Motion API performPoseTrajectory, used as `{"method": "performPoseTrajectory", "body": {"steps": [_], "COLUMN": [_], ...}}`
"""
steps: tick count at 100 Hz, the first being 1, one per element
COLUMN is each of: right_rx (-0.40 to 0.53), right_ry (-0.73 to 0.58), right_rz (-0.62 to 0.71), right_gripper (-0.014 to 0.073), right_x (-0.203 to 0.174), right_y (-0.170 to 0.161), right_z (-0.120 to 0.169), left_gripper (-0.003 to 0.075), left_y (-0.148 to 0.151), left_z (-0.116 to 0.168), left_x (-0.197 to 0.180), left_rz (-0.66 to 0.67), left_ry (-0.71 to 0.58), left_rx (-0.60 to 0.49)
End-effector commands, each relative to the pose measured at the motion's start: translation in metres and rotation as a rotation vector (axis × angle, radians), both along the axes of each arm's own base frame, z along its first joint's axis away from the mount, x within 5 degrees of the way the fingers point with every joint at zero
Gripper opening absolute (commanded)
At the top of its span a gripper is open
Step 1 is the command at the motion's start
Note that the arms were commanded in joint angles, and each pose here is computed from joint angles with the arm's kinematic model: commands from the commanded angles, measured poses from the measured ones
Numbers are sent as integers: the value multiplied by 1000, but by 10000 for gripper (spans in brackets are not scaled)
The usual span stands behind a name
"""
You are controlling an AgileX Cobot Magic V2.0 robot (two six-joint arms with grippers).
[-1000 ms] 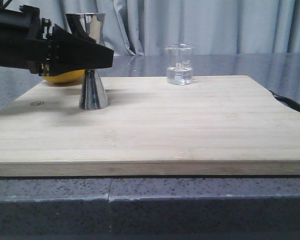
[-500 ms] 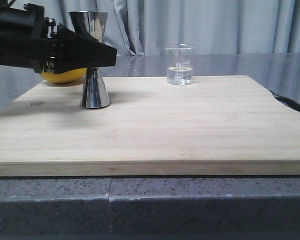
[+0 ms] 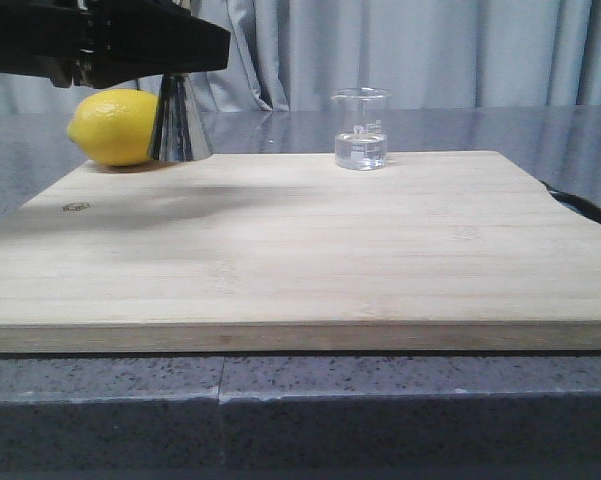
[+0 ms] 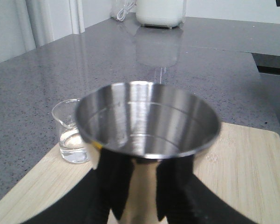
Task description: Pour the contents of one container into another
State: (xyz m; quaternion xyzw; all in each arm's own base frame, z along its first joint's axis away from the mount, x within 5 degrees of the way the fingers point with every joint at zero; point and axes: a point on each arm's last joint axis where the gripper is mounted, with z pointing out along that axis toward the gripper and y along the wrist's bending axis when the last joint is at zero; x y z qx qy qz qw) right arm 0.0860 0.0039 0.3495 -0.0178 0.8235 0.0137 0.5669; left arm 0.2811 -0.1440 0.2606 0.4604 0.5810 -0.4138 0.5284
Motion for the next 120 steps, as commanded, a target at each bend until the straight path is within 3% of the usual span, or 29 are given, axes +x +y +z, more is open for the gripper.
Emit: {"method": "performPoseTrajectory", "body": {"steps": [1, 39, 53, 79, 120], "right_rx": [-15, -30, -36, -142, -17], "right_ry": [-108, -57, -26, 38, -107], "right_rz": [49, 173, 293, 543, 406], "right_gripper": [585, 585, 585, 585, 585], "right_x": [5, 34, 51, 83, 146], "right_y": [4, 14, 30, 78, 98], "right_z": [17, 33, 40, 39, 4], "left_gripper": [218, 218, 218, 218, 218], "left_y": [-2, -2, -2, -2, -2], "left_z": [32, 32, 32, 32, 32], "left_x": [-9, -9, -9, -8, -8], "left_rz": [-52, -52, -52, -42, -42], "left_ry": [-63, -63, -63, -61, -61], "left_rx": [-148, -148, -148, -141, -141]}}
